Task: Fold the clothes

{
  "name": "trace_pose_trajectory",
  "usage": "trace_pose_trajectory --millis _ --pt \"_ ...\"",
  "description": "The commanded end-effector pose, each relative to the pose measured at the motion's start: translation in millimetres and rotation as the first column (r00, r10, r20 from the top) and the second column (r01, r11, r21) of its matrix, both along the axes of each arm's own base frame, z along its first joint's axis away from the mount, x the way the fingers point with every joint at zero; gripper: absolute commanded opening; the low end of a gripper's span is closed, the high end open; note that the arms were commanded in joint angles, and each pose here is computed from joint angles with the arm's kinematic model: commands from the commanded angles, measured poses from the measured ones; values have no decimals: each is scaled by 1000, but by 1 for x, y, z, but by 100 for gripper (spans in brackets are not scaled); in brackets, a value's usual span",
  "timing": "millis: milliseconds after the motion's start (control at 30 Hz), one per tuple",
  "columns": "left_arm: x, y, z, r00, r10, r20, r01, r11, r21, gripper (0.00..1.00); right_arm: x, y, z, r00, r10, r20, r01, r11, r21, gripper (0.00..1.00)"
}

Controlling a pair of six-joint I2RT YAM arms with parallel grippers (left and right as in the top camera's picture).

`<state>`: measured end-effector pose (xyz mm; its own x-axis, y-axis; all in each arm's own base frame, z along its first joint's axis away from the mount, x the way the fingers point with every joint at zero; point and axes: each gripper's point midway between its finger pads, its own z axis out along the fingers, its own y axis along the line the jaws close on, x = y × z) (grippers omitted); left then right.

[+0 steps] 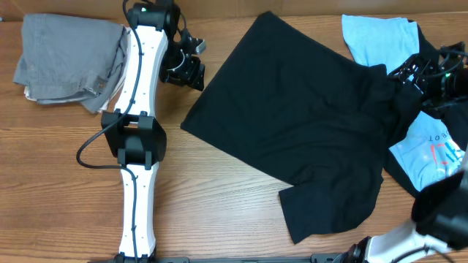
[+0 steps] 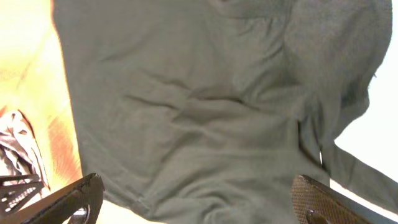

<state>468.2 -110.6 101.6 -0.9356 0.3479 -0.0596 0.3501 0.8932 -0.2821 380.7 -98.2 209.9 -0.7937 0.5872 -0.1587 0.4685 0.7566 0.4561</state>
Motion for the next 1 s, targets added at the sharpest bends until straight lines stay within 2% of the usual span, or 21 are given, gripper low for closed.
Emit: trace_pose_trajectory --millis 0,200,333,567,767,967 --pt "-7 2 93 980 72 184 -71 997 -12 66 -31 23 58 994 -41 102 53 991 -121 100" --pt "-22 13 158 938 98 332 -106 994 5 68 -77 63 71 988 -7 156 30 989 -143 100" --pt "-26 10 165 933 62 355 -70 998 10 74 -114 88 54 990 22 137 -5 992 -124 100" --pt "-20 -21 119 955 -87 284 78 996 44 77 -138 130 17 982 135 130 -133 991 -31 100" --pt "8 -46 62 951 -167 260 155 986 68 78 -137 131 -9 985 139 98 -137 990 -26 100" --pt "25 -62 2 955 -206 215 194 978 77 78 -135 128 -14 986 135 96 -131 991 -40 100"
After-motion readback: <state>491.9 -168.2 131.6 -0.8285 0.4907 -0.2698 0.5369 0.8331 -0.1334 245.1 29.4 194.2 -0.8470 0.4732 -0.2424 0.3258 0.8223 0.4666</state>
